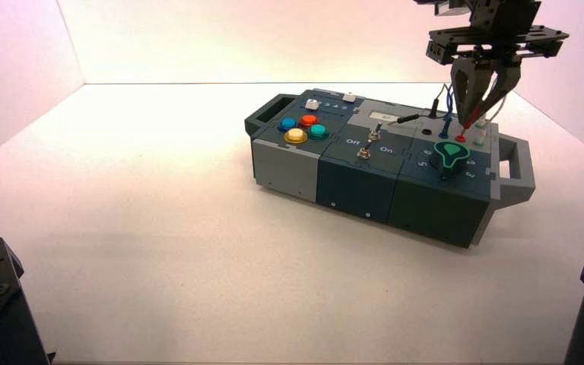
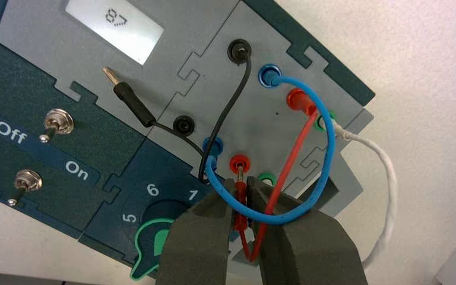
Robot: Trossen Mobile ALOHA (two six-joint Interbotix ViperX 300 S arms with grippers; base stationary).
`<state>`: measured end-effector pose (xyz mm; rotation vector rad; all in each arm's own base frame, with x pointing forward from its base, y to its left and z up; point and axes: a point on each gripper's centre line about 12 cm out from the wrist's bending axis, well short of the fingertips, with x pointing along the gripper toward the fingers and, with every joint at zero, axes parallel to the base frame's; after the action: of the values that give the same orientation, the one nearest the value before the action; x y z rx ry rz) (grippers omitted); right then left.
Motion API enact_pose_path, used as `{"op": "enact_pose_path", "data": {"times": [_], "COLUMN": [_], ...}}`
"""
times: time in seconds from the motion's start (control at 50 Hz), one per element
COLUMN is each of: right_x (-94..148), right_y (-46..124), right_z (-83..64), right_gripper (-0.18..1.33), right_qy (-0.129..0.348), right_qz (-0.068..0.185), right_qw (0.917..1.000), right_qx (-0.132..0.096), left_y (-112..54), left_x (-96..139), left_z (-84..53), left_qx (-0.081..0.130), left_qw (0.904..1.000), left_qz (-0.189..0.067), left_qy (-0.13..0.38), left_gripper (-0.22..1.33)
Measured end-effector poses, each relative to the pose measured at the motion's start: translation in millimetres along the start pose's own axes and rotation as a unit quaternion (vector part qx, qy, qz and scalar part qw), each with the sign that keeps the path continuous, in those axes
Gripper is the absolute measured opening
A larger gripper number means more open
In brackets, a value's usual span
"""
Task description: Insert the red wire.
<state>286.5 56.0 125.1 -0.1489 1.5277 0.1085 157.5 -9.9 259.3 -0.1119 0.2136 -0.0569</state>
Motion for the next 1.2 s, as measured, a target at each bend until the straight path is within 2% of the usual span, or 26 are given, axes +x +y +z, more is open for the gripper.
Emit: {"op": "enact_pose_path", "data": {"times": [1.2], "right_x": [10.3], "right_y": [0.2], "right_z": [-1.0], "right_gripper": [0.09], "right_qy": [-0.004], "right_qz": [0.0], "right_qw": [1.0], "right_qx": [-0.002], "left_y": [-0.2], "left_x": [-0.6], "left_z": [0.8], "left_qx": [0.0], "left_qw": [1.0], "left_qz": [0.0], "left_qy": [-0.002], "left_gripper": [-0.16]}}
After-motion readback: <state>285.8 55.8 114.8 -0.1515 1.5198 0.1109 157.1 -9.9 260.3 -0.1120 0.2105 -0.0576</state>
